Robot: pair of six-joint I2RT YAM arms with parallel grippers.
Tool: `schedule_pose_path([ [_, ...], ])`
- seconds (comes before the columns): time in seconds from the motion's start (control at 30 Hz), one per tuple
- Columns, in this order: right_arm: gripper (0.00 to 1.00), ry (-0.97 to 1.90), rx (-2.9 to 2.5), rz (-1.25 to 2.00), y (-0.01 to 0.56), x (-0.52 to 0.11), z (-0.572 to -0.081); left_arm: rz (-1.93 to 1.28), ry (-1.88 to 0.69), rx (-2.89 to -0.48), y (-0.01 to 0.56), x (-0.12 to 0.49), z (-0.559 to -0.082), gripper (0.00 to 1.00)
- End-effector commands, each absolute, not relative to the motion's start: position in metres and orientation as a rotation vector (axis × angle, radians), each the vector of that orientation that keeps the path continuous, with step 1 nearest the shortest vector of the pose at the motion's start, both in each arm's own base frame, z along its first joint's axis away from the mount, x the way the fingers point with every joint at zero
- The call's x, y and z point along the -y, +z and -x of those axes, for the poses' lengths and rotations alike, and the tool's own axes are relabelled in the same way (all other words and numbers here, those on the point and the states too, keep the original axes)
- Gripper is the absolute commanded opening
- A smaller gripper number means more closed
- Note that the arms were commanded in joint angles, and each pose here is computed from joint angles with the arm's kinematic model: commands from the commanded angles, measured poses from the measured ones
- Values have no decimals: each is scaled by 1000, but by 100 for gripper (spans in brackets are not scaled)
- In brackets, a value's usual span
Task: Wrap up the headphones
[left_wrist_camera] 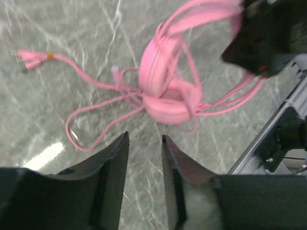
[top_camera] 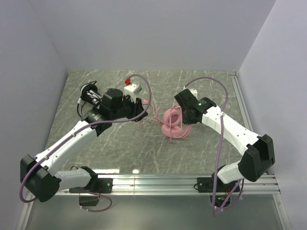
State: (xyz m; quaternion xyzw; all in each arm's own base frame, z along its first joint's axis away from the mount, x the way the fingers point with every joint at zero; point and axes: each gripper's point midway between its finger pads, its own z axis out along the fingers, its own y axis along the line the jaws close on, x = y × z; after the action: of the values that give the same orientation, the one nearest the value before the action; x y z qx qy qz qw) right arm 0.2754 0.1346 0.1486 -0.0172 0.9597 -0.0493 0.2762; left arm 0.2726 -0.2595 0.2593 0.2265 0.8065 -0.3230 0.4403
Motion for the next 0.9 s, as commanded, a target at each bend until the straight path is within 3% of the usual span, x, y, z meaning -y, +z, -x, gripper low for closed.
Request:
schedule_pose_path([
  [0.0, 0, -74, -2453, -8, 189, -138, -291, -471, -823, -1851, 276, 259, -282, 40],
  [0.23, 0, -45, -2448, 9, 192, -140, -289, -479, -828, -1783, 245, 263, -286, 54],
  [0.37, 0, -36, -2452, 19, 192, -141, -288, -573, -793, -1678, 226, 266, -282, 82],
  [0.73, 0, 1, -2451, 46, 194, -146, -286, -820, -648, -1631, 200, 281, -305, 79],
  [0.87, 0, -2, -2447, 50, 197, -145, -286, -921, -677, -1723, 171, 295, -309, 77],
])
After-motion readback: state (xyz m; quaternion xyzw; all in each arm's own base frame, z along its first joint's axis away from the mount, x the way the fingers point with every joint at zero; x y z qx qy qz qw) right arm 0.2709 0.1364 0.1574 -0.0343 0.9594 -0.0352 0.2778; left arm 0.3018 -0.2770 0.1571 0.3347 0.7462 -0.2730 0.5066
